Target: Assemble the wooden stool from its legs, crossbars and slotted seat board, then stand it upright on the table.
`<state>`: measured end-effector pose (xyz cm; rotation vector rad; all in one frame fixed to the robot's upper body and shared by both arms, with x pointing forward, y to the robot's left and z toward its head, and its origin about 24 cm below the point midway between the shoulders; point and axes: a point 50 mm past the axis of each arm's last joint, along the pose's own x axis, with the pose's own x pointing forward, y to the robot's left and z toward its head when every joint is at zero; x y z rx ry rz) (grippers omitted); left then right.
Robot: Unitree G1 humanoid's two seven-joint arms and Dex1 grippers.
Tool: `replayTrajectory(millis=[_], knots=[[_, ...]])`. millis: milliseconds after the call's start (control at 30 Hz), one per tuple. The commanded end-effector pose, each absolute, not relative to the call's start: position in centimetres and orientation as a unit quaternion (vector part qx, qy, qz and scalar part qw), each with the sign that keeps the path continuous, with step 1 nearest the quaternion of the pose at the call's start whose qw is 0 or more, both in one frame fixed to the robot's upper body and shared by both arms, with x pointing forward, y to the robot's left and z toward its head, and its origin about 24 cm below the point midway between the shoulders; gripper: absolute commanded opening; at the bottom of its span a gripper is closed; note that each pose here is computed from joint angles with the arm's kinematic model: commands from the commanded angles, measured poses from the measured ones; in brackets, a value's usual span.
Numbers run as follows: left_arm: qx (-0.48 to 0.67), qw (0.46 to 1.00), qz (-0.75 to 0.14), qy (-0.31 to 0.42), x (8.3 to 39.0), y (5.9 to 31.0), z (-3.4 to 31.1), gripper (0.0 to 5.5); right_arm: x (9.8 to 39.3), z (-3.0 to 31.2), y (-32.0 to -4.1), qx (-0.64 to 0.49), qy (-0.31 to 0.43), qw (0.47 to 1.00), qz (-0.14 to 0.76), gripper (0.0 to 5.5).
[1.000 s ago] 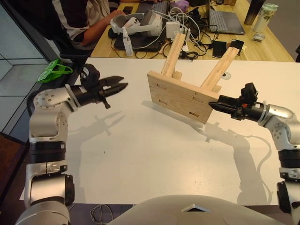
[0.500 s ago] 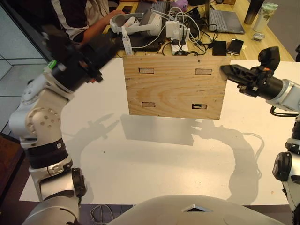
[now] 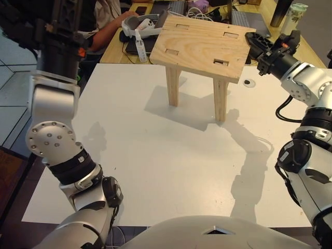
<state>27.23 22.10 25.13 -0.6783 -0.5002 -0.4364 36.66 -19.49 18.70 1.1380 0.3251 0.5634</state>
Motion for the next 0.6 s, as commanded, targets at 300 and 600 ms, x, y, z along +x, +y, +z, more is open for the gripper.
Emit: replayTrajectory(millis=[300,600], knots=[[-0.333,0.912,-0.194,-0.141,28.8,19.2,22.7,2.10,35.9,8.0,-19.0,0.542,0.280,0.784,-0.118,2.50],[-0.033,0.984,0.014,-0.176,29.2,18.2,22.2,2.10,29.7,13.2,-18.4,0.250,0.020,0.953,-0.172,2.50]])
